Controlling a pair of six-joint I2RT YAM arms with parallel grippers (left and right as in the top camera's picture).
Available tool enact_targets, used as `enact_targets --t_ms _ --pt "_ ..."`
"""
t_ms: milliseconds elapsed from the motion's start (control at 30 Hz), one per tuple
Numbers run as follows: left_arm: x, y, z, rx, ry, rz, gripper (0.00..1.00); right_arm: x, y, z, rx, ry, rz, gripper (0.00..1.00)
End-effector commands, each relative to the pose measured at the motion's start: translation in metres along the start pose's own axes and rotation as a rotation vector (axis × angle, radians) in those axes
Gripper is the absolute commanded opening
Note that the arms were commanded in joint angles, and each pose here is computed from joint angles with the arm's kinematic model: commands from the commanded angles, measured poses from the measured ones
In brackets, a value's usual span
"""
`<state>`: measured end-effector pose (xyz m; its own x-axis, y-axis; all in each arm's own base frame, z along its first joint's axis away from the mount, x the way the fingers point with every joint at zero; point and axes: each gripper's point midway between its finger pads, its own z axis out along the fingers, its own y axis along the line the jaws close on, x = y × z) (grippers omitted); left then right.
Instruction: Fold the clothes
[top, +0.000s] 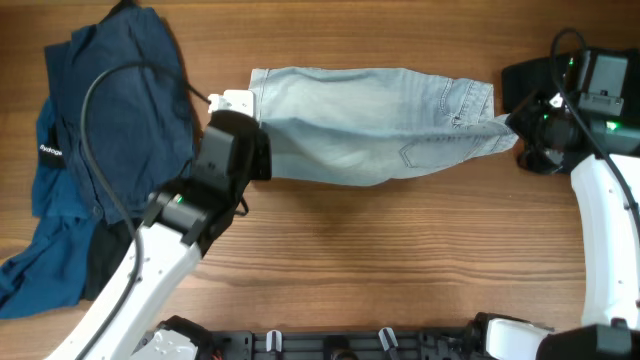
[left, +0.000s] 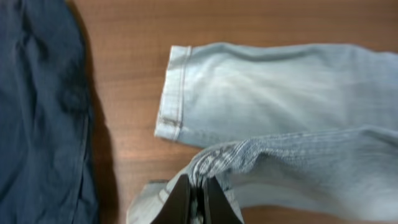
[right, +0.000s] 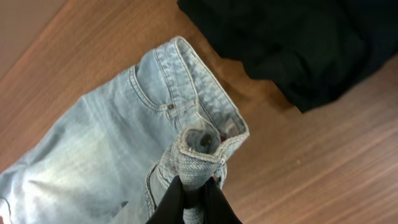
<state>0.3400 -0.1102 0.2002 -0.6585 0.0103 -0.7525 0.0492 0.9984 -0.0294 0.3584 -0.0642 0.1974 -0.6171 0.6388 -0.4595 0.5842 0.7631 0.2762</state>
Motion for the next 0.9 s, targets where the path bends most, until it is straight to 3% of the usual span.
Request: enact_targets --t_ms 0,300,567,867 --pt "-0.013 0.006 0.038 -0.079 -0.032 0.069 0.04 -0.008 -0.006 0.024 0.052 -0.010 0.002 0.04" --pt "-0.050 0.023 0.088 -0.158 -0.193 0.003 0.04 -0.007 -0.004 0.104 0.074 0.048 0.001 0.04" --pt "-0.071 0.040 0.109 -0.178 -0.290 -0.059 0.04 -0.041 0.022 0.109 -0.023 -0.095 -0.009 0.04" --pt "-0.063 0.028 0.143 -0.131 -0.298 -0.057 0.04 -0.044 0.035 0.129 -0.050 -0.118 -0.042 0.04"
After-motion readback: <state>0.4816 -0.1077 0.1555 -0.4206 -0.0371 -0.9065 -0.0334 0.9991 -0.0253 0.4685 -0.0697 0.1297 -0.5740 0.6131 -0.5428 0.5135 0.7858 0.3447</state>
